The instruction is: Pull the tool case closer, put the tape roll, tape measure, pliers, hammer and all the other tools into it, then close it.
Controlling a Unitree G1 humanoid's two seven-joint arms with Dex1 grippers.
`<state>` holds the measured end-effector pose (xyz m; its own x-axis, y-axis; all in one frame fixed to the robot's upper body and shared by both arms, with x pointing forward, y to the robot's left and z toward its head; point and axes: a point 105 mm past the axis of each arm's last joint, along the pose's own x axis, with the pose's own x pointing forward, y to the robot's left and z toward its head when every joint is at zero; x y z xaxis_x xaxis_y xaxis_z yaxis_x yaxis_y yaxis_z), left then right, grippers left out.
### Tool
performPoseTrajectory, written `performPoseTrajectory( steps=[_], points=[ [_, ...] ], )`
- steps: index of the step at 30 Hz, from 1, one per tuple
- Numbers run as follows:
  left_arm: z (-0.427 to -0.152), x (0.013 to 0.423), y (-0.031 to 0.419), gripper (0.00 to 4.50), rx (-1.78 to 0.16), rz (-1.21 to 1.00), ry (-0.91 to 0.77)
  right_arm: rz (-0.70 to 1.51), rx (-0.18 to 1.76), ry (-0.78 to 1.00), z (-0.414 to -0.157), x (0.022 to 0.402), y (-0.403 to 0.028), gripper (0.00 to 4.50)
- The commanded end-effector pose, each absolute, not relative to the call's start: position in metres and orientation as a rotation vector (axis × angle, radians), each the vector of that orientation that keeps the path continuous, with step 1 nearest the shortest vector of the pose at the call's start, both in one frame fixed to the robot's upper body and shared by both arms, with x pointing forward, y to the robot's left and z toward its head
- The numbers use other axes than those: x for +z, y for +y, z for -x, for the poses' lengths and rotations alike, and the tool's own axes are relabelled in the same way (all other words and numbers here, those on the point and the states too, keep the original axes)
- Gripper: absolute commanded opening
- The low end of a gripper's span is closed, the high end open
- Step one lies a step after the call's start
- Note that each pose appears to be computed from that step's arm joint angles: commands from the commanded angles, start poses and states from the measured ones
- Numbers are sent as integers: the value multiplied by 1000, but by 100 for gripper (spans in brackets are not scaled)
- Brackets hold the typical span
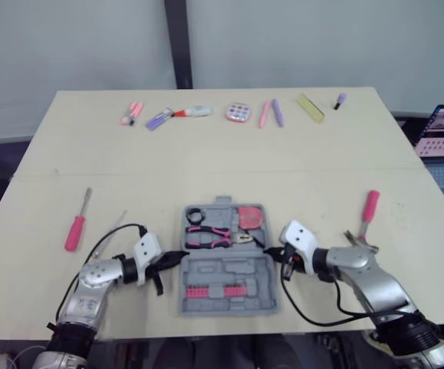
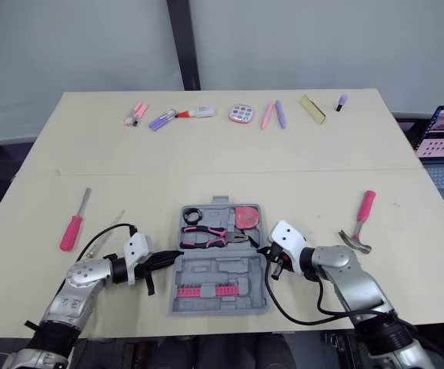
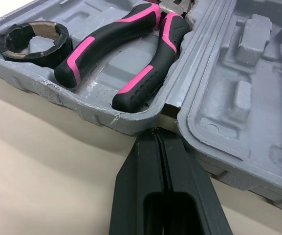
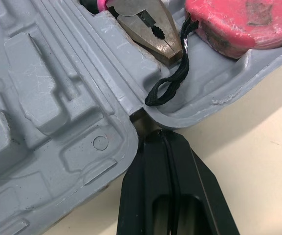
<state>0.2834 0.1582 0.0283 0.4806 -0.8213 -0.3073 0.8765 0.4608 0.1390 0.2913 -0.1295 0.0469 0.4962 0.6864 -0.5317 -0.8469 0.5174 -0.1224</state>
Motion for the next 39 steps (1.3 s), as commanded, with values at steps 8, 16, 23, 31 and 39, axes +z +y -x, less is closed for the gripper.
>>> performPoseTrajectory(
  steps=[8,16,23,31,39],
  points=[
    [-285,34,153,0,-1064,-302,171,395,962,428,-293,49,-124,3],
    [-283,35,159,0,-1051,-298,176,404,942,454,-290,46,-136,3],
    [-260,48,185,0,-1020,-244,182,397,927,482,-278,50,-163,3],
    [-212,90,204,0,-1008,-160,179,347,989,469,-257,71,-175,3],
    [-171,95,222,272,-858,-129,221,269,1107,542,-215,76,-181,132]
  ],
)
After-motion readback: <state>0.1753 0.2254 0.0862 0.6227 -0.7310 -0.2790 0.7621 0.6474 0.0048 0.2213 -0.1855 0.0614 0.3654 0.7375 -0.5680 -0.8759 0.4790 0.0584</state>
